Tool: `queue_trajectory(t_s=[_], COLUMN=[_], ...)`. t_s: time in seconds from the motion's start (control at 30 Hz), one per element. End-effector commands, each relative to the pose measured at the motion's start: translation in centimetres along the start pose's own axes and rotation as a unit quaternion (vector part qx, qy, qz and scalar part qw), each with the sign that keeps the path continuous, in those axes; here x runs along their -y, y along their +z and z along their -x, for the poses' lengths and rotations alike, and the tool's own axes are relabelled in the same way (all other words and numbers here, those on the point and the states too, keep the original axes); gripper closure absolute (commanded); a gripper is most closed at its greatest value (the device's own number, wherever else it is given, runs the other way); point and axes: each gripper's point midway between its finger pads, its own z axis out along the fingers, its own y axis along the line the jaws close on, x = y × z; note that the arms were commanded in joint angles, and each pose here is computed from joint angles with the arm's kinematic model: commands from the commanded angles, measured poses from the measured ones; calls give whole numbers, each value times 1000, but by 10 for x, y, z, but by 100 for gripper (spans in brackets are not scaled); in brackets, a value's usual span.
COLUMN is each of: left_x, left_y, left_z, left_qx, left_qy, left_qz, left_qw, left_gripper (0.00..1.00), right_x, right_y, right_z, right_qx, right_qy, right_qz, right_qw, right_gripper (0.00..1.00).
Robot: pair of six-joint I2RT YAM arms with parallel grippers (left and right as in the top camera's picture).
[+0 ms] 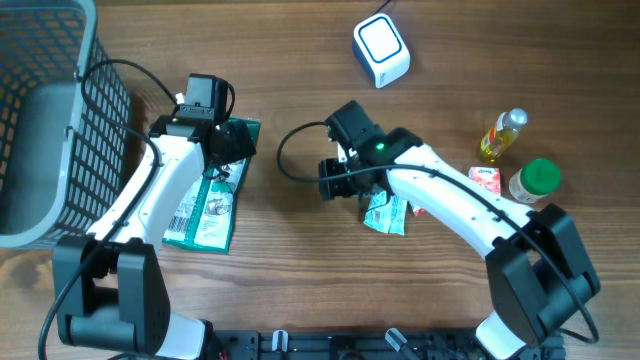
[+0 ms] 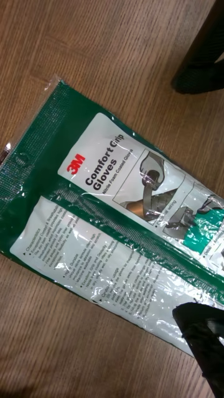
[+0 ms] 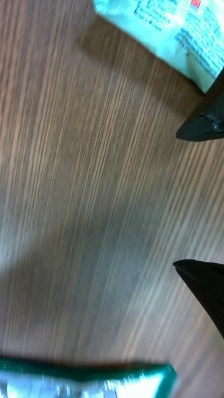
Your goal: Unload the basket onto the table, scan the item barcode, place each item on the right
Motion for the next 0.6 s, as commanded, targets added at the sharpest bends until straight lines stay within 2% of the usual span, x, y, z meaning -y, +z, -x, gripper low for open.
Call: queue_trajectory(t_s=[0.0,0.27,0.4,0.57], left_x=[-2,-2,-2,-2], left_y=[-4,-4,-4,-4], left_z=[6,6,6,6], left_qx=[10,10,10,10], left_qy=[-1,-1,-1,-1], left_qz=[3,3,3,3], left_qw=[1000,1000,1000,1000], left_gripper=[0,0,0,0], right_x=[27,60,96,132], right_y=[18,23,10,-6], right_z=[-7,-17,-26,-33], right_qx=[1,-8,-20,-39], right_qy=[32,39,44,61], right_qz=[-59,-141,-223,-283], right_qw=[998,989,974,956], right_gripper=[42,42,41,41])
